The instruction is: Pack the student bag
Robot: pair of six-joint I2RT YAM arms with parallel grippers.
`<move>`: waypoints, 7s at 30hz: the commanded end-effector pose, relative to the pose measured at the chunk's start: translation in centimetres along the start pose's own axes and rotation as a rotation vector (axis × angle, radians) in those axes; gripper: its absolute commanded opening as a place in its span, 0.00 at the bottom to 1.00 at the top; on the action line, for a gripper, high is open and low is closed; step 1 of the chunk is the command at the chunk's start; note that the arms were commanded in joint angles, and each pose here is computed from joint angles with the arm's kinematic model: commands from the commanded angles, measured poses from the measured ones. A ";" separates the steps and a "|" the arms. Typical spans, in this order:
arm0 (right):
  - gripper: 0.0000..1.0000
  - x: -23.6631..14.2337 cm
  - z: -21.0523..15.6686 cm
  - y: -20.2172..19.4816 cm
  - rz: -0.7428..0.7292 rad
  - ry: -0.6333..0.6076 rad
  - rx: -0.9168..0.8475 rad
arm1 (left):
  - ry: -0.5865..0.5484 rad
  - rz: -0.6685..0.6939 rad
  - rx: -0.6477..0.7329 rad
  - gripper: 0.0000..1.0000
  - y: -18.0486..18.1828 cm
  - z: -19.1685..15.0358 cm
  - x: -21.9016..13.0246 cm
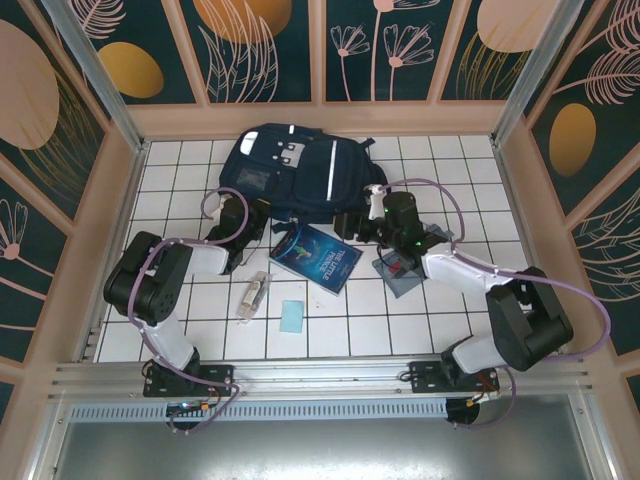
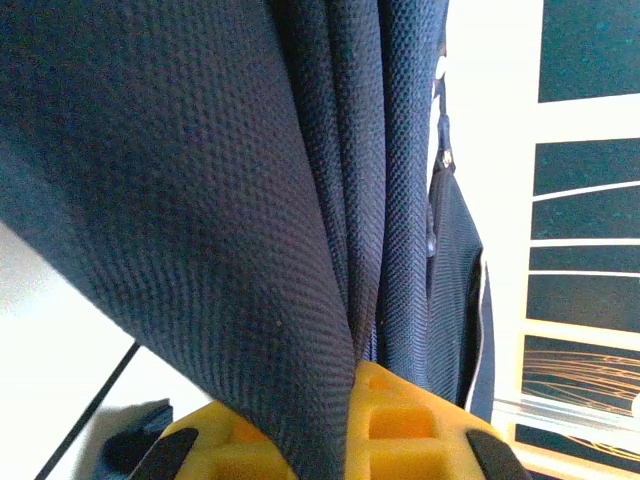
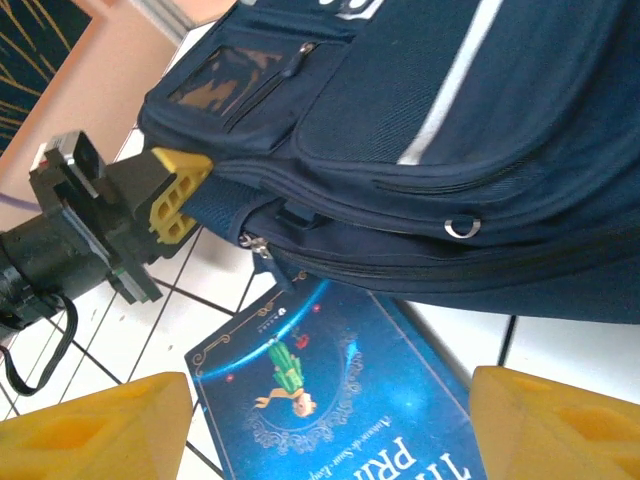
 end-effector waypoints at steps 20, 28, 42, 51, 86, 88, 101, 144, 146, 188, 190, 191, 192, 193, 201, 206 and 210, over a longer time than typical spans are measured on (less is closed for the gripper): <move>0.62 7.7 -2.0 2.8 0.165 0.067 0.101 | 0.078 -0.165 -0.025 0.00 -4.9 -1.2 0.0; 0.60 11.0 -2.3 2.6 0.135 0.061 0.174 | 0.082 -0.174 -0.035 0.00 -5.1 -1.4 -0.1; 0.63 13.8 -2.7 1.3 -0.053 0.030 0.271 | 0.104 -0.205 -0.088 0.00 -5.3 -2.4 0.0; 0.66 12.2 -4.2 1.9 -0.074 0.029 0.320 | 0.059 -0.211 -0.094 0.00 -6.8 -1.5 0.1; 0.00 8.4 -1.3 1.0 -0.170 0.148 0.155 | -0.055 -0.108 -0.024 0.00 -4.5 0.5 2.6; 0.00 8.1 -1.5 0.0 -0.221 0.160 0.157 | -0.087 -0.098 -0.004 0.00 -4.5 1.2 3.1; 0.00 4.2 -1.6 -4.2 -0.442 0.274 0.115 | -0.158 -0.069 0.067 0.00 -4.2 4.8 5.9; 0.00 8.6 0.5 6.9 0.269 0.307 0.343 | 0.295 -0.103 0.014 0.96 -3.9 -3.8 -2.1; 0.00 8.5 -0.1 7.2 0.272 0.322 0.341 | 0.313 -0.116 0.007 0.94 -4.3 -4.6 -1.4; 0.00 -4.1 1.9 -10.0 -0.689 0.259 0.079 | 0.414 -0.068 0.433 0.00 -4.7 -6.0 0.5; 0.00 -5.4 0.3 -8.3 -0.613 0.277 0.119 | 0.423 -0.100 0.422 0.00 -5.5 -6.2 1.5; 0.00 -5.8 -0.4 -7.5 -0.573 0.283 0.142 | 0.414 -0.109 0.423 0.00 -5.8 -6.1 1.8; 0.00 -6.2 -1.2 -6.6 -0.522 0.287 0.168 | 0.392 -0.128 0.430 0.00 -6.8 -5.8 2.3; 0.00 -6.4 -1.9 -5.7 -0.469 0.290 0.192 | 0.371 -0.136 0.437 0.00 -7.5 -5.5 2.7; 0.00 -3.0 -2.7 -0.9 -0.139 0.200 0.246 | 0.305 -0.218 0.462 0.00 -11.8 -4.3 7.2; 0.00 0.7 -0.2 1.5 0.042 0.178 0.222 | 0.293 -0.144 0.445 0.85 -11.1 -1.2 7.1; 0.00 3.7 0.7 3.7 0.118 0.174 0.132 | 0.246 -0.063 0.449 0.87 -9.0 1.7 3.2</move>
Point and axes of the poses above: each hand's point on the last joint's axis, 136 mm out from that joint toward the fingers, its own x axis out along the fingers, its own y axis along the line the jaws close on, z = x × y, the point moved 7 cm from there along -x, back along the fingers, and after that the axes turned 9 degrees about x, right-handed, at the moved point
